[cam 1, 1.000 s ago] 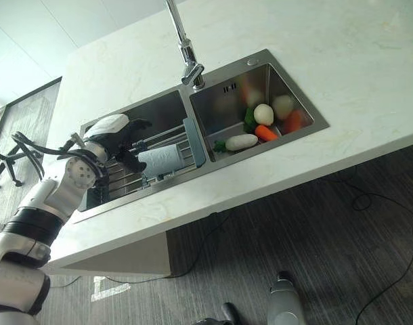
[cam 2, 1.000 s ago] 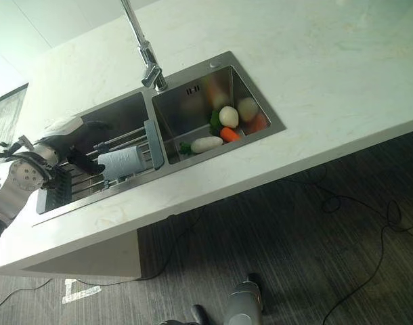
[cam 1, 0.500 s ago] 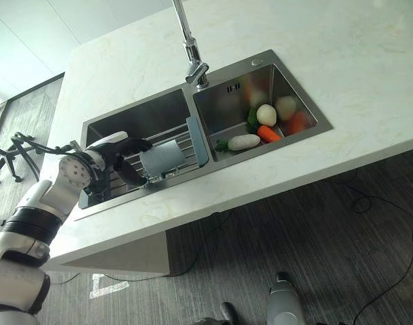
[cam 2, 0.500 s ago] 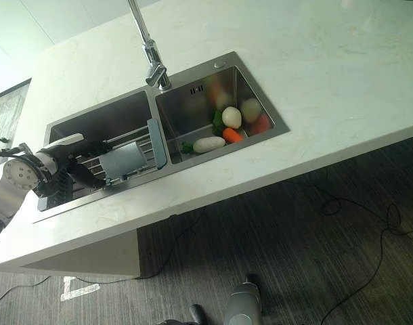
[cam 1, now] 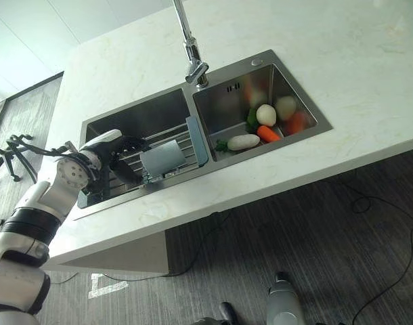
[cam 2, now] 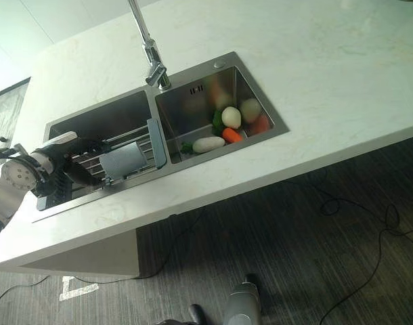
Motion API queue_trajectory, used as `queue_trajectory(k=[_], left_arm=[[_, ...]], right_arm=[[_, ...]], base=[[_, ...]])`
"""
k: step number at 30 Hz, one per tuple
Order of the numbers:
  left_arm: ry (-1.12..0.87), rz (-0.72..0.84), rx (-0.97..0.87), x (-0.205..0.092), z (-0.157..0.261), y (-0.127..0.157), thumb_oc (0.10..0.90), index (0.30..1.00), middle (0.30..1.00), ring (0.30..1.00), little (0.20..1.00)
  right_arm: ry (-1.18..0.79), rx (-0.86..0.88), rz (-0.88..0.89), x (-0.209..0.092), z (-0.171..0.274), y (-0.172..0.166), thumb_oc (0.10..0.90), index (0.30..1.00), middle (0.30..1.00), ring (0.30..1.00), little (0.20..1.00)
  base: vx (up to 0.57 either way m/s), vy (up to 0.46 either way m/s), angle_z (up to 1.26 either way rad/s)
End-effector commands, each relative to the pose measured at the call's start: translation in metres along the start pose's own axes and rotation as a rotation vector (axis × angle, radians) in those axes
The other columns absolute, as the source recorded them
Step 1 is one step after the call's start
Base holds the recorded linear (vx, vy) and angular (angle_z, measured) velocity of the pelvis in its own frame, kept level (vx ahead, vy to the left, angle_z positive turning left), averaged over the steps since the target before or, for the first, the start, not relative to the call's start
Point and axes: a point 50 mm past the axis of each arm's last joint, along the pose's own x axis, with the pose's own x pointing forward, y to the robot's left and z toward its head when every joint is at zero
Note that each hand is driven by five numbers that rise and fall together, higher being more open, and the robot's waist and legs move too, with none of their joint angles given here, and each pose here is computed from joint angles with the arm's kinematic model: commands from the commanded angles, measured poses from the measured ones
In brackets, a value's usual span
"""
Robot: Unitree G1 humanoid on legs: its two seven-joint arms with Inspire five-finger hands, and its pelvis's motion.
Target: Place the dishes in the dishwasher.
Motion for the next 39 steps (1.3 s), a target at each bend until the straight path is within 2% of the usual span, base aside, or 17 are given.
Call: queue_trajectory(k=[1,19,27,39], left_arm=[[-0.001,0.368,-0.006,-0.027,-0.001,0.084,0.800,0.900,0.900,0.900,0.900],[-0.092,0.341,-0.083,-0.015,0.020,0.065,0.800,0.900,0.900,0.900,0.900],[-0.110,0.171,-0.121,-0.011,0.028,0.053,0.800,0.900,0.900,0.900,0.900],[-0.086,0.138,-0.145,-0.012,0.021,0.056,0.800,0.900,0.900,0.900,0.900]], right_arm=[[0.067,-0.031,-0.027,-0.005,-0.027,-0.011,0.800,0.900,0.900,0.900,0.900],[0.075,-0.027,-0.015,-0.005,-0.029,-0.011,0.800,0.900,0.900,0.900,0.900],[0.072,-0.024,-0.018,-0.005,-0.024,-0.014,0.800,0.900,0.900,0.900,0.900],[0.056,-0.022,-0.029,-0.006,-0.020,-0.019,0.800,0.900,0.900,0.900,0.900]], base=[[0.00,0.000,0.00],[0.00,0.000,0.00],[0.00,0.010,-0.04],[0.00,-0.002,-0.01]])
